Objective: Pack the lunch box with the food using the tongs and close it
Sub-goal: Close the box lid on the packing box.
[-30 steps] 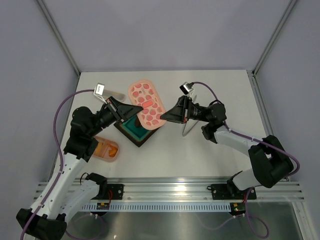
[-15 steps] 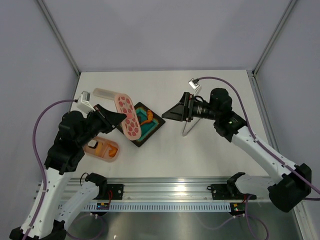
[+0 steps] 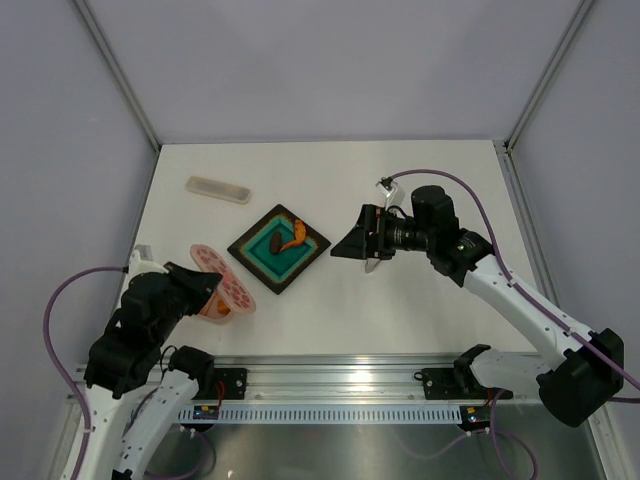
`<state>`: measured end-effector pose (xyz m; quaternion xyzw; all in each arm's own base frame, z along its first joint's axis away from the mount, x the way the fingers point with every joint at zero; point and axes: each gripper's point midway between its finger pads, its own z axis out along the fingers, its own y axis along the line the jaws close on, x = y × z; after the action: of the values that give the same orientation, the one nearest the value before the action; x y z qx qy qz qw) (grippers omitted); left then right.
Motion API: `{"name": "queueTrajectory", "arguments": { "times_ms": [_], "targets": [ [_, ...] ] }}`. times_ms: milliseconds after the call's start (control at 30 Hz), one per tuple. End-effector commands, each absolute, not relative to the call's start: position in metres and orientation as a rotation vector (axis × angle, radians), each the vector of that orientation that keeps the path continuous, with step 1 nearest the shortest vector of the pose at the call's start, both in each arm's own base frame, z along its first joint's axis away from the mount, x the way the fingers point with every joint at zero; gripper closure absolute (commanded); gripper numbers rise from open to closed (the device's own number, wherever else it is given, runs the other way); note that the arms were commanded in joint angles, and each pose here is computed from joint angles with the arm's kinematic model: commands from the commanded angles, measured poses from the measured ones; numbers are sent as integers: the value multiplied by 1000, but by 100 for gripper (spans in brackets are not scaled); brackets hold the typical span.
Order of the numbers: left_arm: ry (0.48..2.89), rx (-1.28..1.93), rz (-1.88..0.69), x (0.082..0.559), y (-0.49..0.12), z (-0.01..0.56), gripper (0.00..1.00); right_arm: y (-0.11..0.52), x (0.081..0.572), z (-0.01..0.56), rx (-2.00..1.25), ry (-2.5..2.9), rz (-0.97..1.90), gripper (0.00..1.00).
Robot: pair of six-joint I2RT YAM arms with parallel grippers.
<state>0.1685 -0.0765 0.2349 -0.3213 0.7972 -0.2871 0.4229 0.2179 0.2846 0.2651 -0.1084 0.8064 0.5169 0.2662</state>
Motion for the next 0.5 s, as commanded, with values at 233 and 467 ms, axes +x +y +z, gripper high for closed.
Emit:
{"name": "queueTrajectory", "arguments": {
  "times_ms": [233,467],
  "targets": [
    [1836,-1035,-519,175,-31,211,100,276,216,255,-346,2207,1346,1],
    [1898,-1010,-431,189,-32,192,100,273,214,251,-334,2218,1341,0]
  ]
}}
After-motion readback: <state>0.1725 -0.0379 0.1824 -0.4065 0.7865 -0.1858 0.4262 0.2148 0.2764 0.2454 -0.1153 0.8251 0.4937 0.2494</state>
